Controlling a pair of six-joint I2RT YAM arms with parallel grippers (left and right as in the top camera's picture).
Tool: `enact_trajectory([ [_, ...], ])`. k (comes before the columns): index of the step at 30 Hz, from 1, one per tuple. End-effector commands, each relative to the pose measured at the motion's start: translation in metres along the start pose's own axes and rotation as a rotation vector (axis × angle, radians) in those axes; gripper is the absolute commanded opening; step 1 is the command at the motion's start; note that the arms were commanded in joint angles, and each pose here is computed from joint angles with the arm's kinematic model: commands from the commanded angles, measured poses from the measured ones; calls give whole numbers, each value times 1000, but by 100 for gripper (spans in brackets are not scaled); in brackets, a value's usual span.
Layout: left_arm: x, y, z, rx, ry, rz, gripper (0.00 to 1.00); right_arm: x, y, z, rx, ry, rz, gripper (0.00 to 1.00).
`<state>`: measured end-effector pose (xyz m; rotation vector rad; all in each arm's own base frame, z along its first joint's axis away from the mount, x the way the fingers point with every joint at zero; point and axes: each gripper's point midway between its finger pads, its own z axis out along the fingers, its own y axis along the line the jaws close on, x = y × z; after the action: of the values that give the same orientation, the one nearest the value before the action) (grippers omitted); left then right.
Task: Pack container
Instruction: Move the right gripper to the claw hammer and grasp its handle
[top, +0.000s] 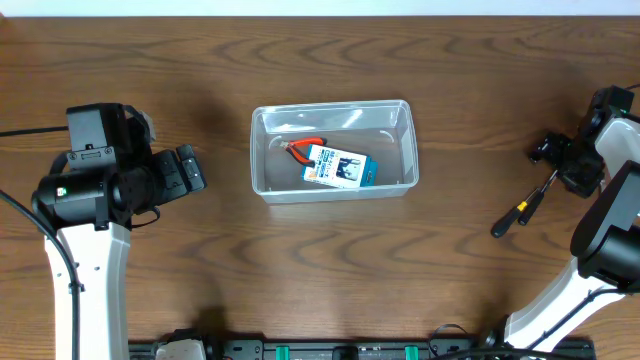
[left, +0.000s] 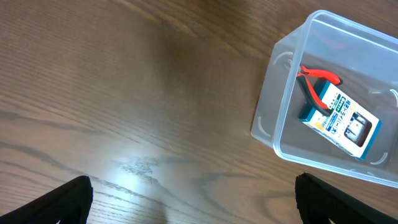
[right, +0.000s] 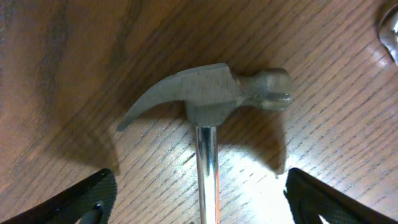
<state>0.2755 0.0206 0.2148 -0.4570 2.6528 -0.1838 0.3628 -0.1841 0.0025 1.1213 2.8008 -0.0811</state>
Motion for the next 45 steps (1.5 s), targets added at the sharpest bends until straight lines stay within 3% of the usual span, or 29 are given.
enact_trajectory([
  [1,-5,1,-3,-11,-12,16,96,6,-3,9,16,26,-32,86],
  [12,-4,1,-3,-11,-11,16,96,23,-7,28,38,104,-41,81],
  [18,-4,1,-3,-11,-11,16,96,24,-8,28,40,111,-41,68],
  [26,-4,1,-3,-11,-10,16,96,25,-8,28,41,115,-41,42],
  [34,-1,2,-3,-13,1,15,97,26,-8,28,40,115,-41,33],
  [37,-1,2,-3,-14,3,14,96,26,-7,28,37,116,-41,23],
  [42,-1,2,-3,-14,3,14,96,26,-7,28,37,116,-41,17],
  [45,-1,2,-3,-13,3,14,96,26,-7,28,37,116,-40,6],
])
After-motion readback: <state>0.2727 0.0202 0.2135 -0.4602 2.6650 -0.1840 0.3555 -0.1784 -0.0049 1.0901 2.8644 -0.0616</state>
